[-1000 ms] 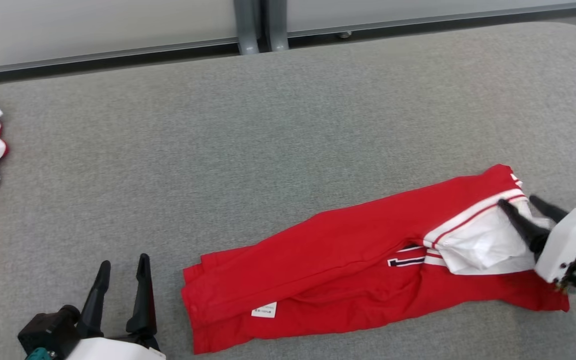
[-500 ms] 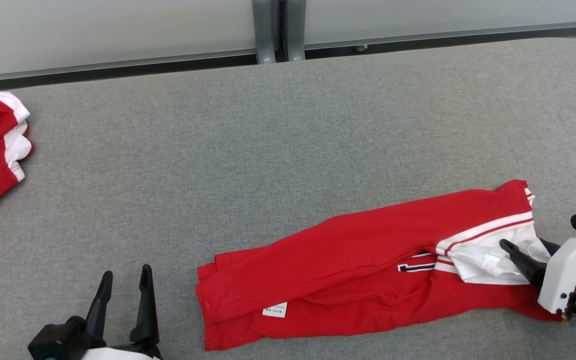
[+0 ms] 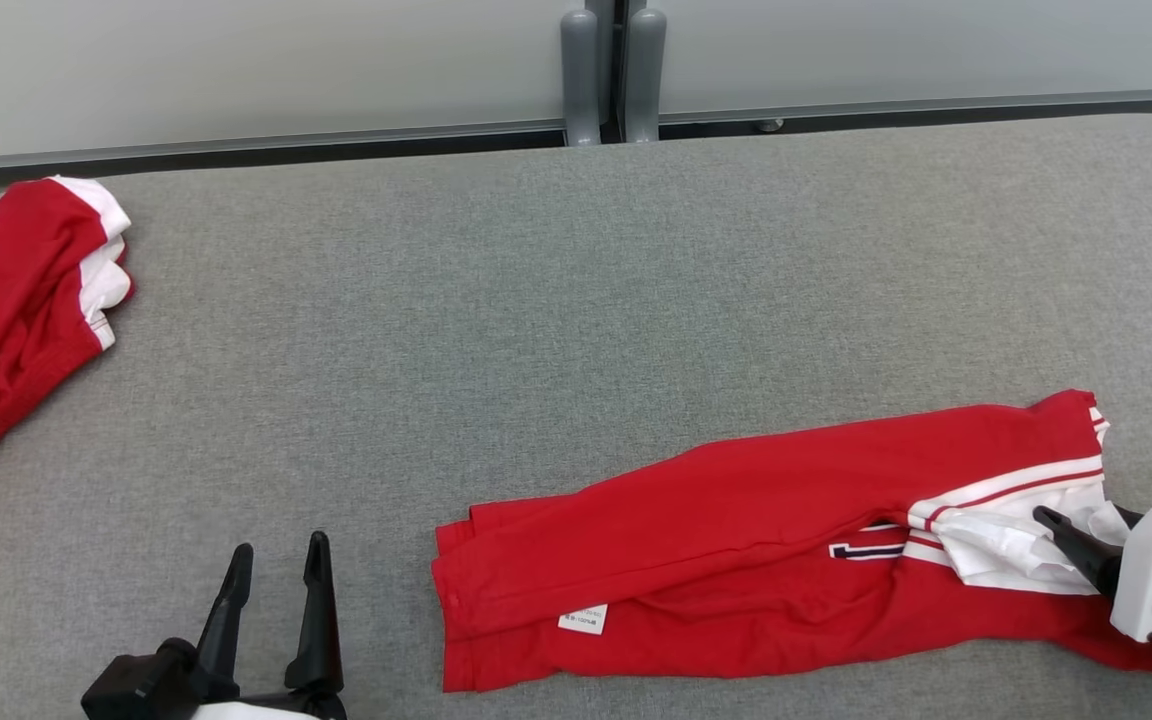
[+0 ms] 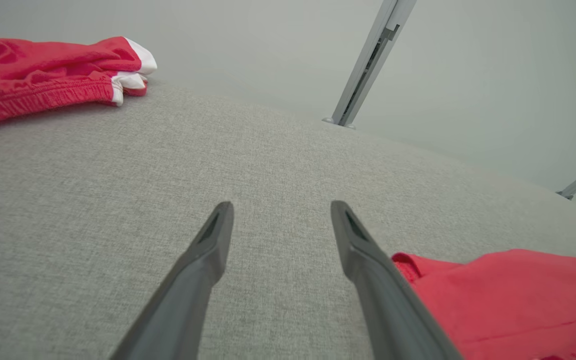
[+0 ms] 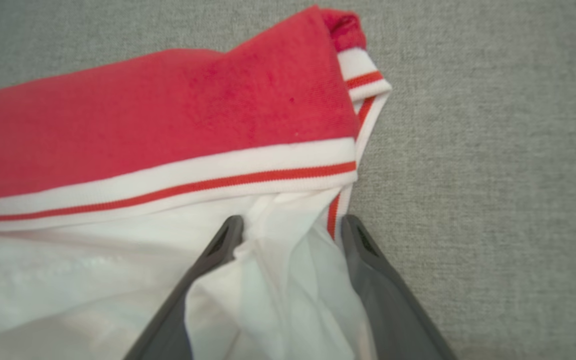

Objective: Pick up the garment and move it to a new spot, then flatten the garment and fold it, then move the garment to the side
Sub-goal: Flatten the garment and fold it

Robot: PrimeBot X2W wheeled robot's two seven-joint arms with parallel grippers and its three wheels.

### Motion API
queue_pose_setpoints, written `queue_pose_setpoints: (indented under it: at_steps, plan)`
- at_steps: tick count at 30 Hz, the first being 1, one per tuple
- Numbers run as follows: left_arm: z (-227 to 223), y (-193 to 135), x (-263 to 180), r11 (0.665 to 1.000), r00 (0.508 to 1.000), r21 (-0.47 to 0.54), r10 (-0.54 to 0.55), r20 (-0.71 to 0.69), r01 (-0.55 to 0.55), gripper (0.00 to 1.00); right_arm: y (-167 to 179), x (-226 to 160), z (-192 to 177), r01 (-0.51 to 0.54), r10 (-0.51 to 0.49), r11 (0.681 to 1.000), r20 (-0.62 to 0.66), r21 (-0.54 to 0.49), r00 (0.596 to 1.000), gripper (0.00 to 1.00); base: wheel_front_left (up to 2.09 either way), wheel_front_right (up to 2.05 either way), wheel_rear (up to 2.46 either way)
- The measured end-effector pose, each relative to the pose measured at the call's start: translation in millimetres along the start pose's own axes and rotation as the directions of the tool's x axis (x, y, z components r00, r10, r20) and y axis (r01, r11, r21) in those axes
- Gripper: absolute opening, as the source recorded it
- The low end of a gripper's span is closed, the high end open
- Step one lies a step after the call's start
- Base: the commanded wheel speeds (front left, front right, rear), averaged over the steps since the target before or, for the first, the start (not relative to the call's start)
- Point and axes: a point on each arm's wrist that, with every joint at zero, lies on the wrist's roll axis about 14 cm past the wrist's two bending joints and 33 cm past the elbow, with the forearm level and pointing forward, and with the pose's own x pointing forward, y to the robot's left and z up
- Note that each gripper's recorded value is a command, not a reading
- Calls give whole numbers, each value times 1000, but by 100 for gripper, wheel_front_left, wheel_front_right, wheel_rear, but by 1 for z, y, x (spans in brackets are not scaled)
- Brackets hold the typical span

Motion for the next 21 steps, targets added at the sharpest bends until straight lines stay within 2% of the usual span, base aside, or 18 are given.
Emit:
queue_pose_setpoints:
  at_steps: [8, 9, 10, 11, 15, 21]
  plan:
    - [-2, 3, -4, 1000, 1000, -7, 11, 3, -11, 100, 1, 2, -4, 3, -3, 1000, -16, 9, 1000, 100, 0, 0, 0]
    - [-2, 3, -3, 1000, 1000, -6, 10, 2, -10, 100, 3, 4, -4, 0, 0, 1000, -18, 12, 1000, 39, 0, 0, 0]
    - [-3, 4, -3, 1000, 1000, -2, 11, 1, -11, 100, 5, 5, -4, -3, 4, 1000, -19, 19, 1000, 9, 0, 0, 0]
    - [-4, 3, -2, 1000, 1000, -2, 7, 0, -7, 100, 8, 6, -5, -9, 9, 1000, -24, 24, 1000, 0, 0, 0, 0]
    - [-5, 2, -1, 1000, 1000, 0, 3, -2, -3, 100, 24, 9, -4, -48, 49, 997, -15, 56, 999, 0, 0, 0, 0]
    - [-1, -3, -2, 1000, 1000, -4, -14, 15, 14, 100, 11, -9, 15, -48, 38, 990, 78, 129, 996, 0, 0, 0, 0]
